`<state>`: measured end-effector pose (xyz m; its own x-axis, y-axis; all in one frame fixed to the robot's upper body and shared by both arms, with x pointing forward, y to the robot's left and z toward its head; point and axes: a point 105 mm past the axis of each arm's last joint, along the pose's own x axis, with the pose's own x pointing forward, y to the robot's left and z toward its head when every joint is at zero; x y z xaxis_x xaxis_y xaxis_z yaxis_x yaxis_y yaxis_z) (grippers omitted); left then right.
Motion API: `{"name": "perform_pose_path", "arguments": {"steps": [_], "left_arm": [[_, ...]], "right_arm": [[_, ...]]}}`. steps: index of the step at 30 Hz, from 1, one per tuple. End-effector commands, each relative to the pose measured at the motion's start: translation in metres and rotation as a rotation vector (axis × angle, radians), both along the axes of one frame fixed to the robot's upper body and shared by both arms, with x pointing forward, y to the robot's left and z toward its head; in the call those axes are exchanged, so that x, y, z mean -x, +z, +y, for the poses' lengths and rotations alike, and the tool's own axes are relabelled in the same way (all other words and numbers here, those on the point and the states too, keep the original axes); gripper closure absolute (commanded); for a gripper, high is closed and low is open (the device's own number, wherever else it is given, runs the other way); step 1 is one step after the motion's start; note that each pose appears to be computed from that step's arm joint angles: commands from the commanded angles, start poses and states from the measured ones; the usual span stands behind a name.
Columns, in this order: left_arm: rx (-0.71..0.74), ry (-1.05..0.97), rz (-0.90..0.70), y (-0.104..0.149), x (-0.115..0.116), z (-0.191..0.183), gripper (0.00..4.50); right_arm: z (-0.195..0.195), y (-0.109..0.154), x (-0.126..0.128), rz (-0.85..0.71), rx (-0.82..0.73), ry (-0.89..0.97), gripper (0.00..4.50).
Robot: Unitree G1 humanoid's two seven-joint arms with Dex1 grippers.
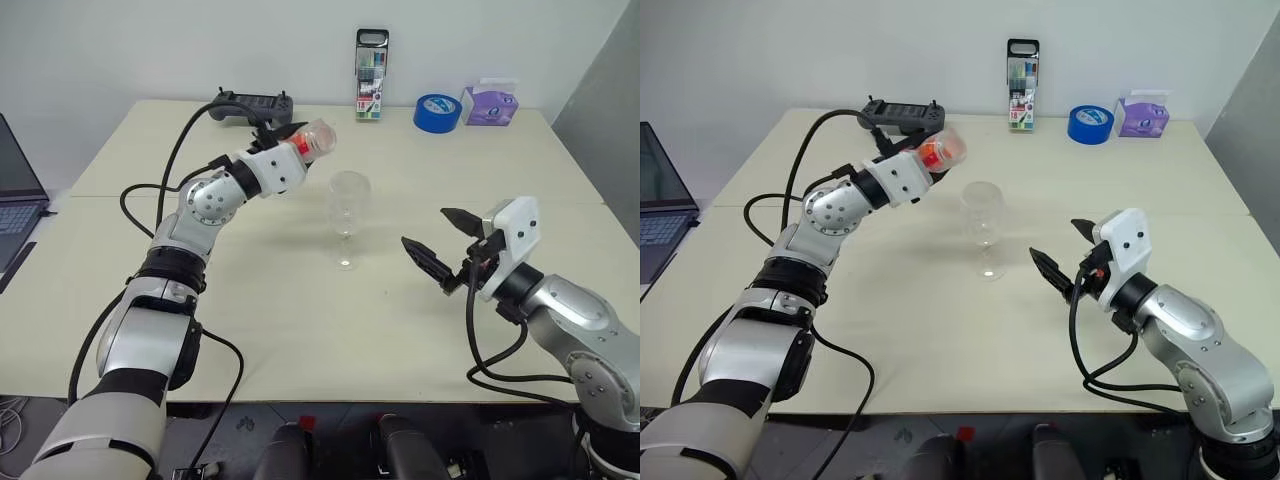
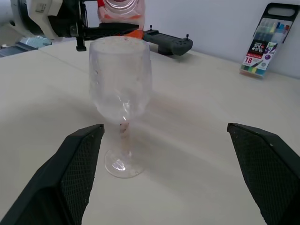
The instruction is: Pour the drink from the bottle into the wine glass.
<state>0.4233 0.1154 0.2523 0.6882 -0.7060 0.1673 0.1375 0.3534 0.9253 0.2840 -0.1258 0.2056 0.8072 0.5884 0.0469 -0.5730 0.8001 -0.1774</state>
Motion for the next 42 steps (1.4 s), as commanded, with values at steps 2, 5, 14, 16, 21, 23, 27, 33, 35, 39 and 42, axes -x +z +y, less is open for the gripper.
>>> {"name": "perform_pose_path", "arguments": {"steps": [2, 5, 14, 16, 21, 23, 27, 33, 35, 39, 42], "left_arm": [[-0.071, -0.035, -0.133, 0.026, 0.006, -0.008, 2.71], [-0.108, -0.027, -0.17, 0.03, 0.005, -0.008, 2.71], [-0.162, -0.03, -0.233, 0.032, 0.006, -0.007, 2.71], [-0.174, -0.019, -0.244, 0.032, 0.005, -0.005, 2.71], [-0.215, -0.019, -0.278, 0.032, 0.006, -0.004, 2.71], [-0.244, -0.026, -0.295, 0.031, 0.007, -0.006, 2.71], [-0.278, -0.034, -0.334, 0.032, 0.008, -0.007, 2.71], [-0.288, -0.025, -0.37, 0.037, 0.007, -0.008, 2.71], [-0.291, -0.022, -0.374, 0.038, 0.007, -0.008, 2.71], [-0.298, -0.021, -0.382, 0.039, 0.007, -0.008, 2.71], [-0.309, -0.02, -0.39, 0.04, 0.007, -0.008, 2.71]], "right_arm": [[0.002, 0.004, 0.004, -0.055, 0.007, 0.0, 0.0], [0.004, 0.003, 0.005, -0.063, 0.032, 0.011, 0.0], [0.004, 0.007, 0.002, -0.078, 0.008, -0.006, 0.0], [0.005, 0.006, 0.001, -0.077, 0.009, -0.007, 0.0], [0.005, 0.007, -0.001, -0.085, 0.006, -0.013, 0.0], [0.004, 0.007, -0.001, -0.085, 0.005, -0.014, 0.0], [0.006, 0.006, -0.001, -0.085, 0.007, -0.001, 0.0], [0.007, 0.006, -0.001, -0.088, 0.005, 0.002, 0.0], [0.009, 0.007, -0.001, -0.094, 0.004, 0.009, 0.0], [0.013, 0.015, 0.002, -0.12, -0.027, 0.044, 0.0], [0.019, 0.018, 0.005, -0.123, -0.042, 0.077, 0.0]]}}
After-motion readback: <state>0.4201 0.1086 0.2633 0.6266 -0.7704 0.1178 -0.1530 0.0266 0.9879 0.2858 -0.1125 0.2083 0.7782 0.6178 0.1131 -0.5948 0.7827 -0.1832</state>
